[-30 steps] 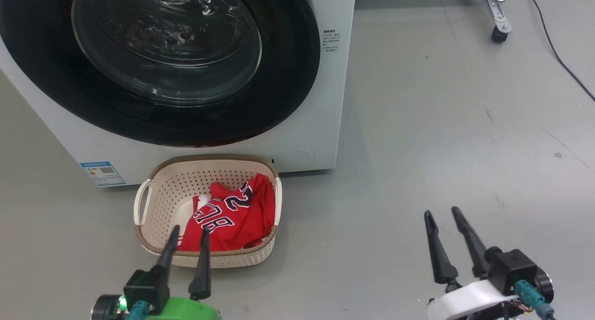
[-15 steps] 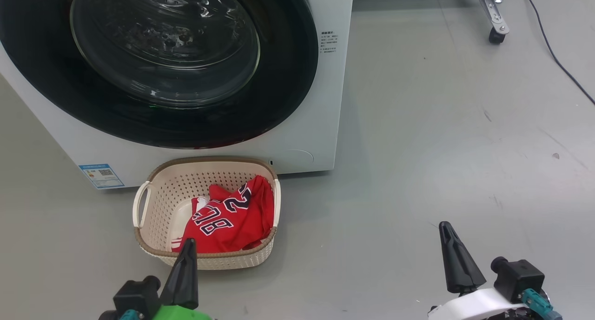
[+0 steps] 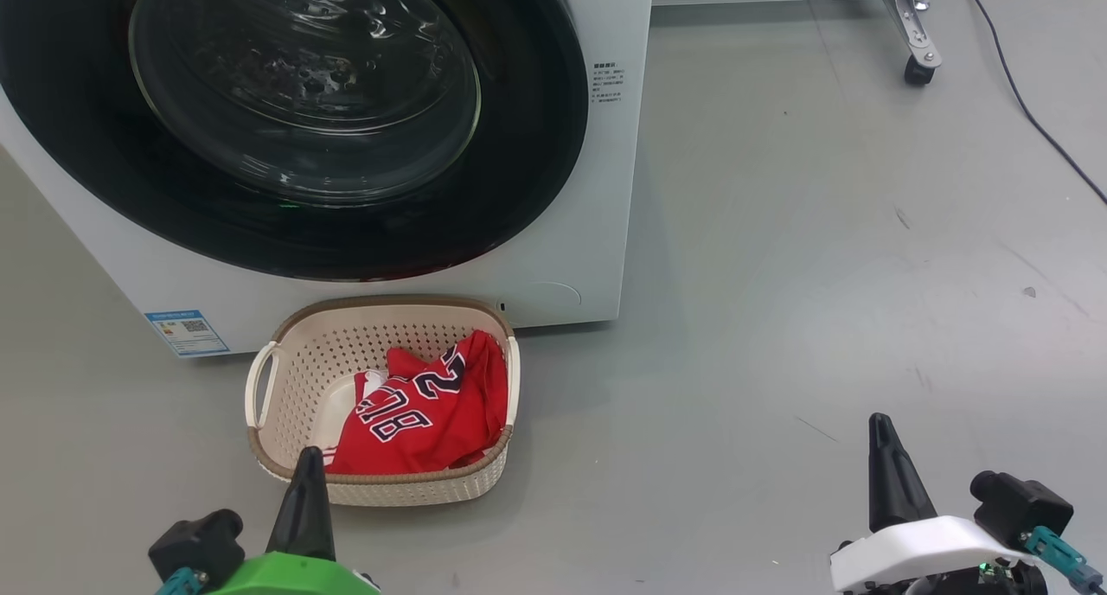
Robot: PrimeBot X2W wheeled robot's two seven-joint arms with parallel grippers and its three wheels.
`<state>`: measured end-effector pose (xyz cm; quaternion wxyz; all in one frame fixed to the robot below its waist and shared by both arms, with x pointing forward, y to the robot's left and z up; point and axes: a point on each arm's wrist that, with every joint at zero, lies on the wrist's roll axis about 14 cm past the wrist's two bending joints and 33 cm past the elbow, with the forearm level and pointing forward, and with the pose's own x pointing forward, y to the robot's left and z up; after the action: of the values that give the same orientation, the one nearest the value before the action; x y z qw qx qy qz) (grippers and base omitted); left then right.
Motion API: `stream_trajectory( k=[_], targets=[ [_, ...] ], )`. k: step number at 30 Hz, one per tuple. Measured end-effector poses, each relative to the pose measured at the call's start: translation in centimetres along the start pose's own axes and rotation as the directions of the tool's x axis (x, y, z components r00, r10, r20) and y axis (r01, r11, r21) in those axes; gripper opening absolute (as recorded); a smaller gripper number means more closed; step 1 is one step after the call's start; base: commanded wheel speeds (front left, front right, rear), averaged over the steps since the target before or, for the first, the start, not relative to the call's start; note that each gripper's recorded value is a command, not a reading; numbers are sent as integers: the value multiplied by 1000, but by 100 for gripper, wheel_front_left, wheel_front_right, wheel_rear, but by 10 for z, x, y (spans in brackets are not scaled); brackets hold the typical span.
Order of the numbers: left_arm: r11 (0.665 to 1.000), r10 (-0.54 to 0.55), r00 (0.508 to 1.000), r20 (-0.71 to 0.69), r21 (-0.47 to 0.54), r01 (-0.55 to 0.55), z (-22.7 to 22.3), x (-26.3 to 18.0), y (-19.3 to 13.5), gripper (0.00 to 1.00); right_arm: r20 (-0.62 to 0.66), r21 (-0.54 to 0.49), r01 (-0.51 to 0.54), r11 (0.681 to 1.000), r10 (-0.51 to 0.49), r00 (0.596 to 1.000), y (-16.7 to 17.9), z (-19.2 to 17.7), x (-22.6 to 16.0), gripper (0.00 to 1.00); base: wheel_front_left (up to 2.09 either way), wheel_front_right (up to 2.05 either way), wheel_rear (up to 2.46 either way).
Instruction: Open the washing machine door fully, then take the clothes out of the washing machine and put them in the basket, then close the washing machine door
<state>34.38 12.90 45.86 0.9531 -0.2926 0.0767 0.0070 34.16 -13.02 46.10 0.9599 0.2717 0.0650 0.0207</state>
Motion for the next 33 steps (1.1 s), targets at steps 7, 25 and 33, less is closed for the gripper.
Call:
stream_trajectory(
  k=[7, 25, 33],
  targets=[
    [996, 20, 1000, -8, -82, -20, 3, 1, 7, 0, -7, 91, 27, 995, -27, 1000, -8, 3, 1, 0, 0, 0, 0],
    [949, 31, 999, -44, -311, -43, 7, 4, 19, 0, -20, 330, 72, 941, -69, 997, -25, 13, 7, 0, 0, 0, 0],
    [912, 31, 999, -44, -408, -46, 11, 7, 23, 0, -15, 428, 72, 901, -72, 997, -29, 18, 11, 0, 0, 0, 0]
  ],
)
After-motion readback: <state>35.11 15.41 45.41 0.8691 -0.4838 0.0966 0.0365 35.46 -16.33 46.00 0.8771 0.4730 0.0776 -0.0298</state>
